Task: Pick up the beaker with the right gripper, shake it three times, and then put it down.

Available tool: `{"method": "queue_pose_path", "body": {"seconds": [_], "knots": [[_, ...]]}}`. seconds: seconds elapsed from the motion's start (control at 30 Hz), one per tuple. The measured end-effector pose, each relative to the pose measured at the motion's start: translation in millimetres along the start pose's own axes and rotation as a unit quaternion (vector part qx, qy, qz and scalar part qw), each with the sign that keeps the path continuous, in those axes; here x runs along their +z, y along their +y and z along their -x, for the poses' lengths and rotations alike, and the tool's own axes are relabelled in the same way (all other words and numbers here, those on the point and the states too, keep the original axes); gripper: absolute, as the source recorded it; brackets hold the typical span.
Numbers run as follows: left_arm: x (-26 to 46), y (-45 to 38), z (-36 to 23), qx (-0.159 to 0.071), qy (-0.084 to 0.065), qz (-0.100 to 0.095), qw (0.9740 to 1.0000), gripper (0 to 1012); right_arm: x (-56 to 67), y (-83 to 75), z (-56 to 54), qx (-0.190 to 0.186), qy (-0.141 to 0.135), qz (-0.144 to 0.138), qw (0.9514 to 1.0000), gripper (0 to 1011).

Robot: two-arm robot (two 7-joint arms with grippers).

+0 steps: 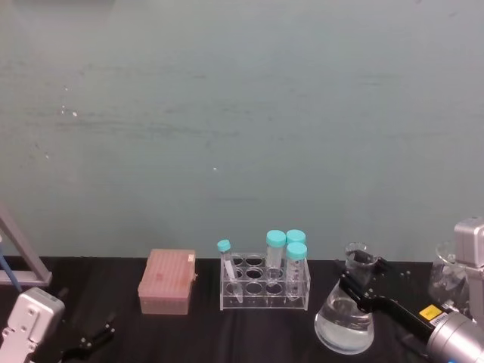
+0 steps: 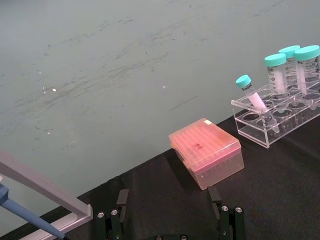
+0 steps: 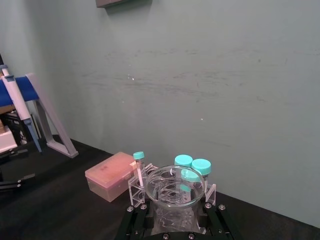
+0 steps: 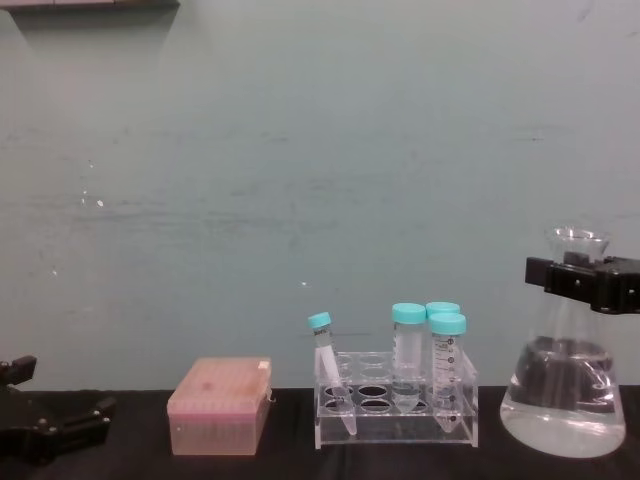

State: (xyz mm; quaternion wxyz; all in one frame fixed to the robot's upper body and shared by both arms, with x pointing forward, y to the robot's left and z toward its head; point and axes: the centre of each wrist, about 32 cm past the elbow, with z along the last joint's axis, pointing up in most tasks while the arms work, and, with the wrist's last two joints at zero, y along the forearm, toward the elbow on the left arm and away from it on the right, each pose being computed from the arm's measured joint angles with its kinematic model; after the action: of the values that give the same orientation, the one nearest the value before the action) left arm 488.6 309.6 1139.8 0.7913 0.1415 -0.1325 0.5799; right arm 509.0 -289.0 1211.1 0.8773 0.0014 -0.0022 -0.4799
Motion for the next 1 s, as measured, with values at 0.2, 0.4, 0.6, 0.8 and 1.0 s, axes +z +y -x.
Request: {"method": "queue_pose_path", "body": {"seconds": [0.2,0.4,0.6,0.8,1.0], "knots": [[0.0,0.0,0.0,0.0,0.0,0.0,1.0,1000,0.2,0.1,0.1,0.0,0.0,0.0,1.0,458],[0.0,0.0,0.0,0.0,0.0,0.0,1.0,1000,0.3,0.1,0.1,0.0,-0.001,0.0,1.0,458],[0.0,0.0,0.0,0.0,0.0,0.0,1.0,1000,0.5,0.2,0.0,0.0,-0.001,-0.001,1.0,458],[0.0,0.0,0.0,0.0,0.0,0.0,1.0,1000,0.7,0.2,-0.2,0.0,-0.002,-0.001,1.0,458],[0.0,0.0,0.0,0.0,0.0,0.0,1.0,1000,0.7,0.2,-0.3,0.0,-0.002,-0.001,1.0,458]]}}
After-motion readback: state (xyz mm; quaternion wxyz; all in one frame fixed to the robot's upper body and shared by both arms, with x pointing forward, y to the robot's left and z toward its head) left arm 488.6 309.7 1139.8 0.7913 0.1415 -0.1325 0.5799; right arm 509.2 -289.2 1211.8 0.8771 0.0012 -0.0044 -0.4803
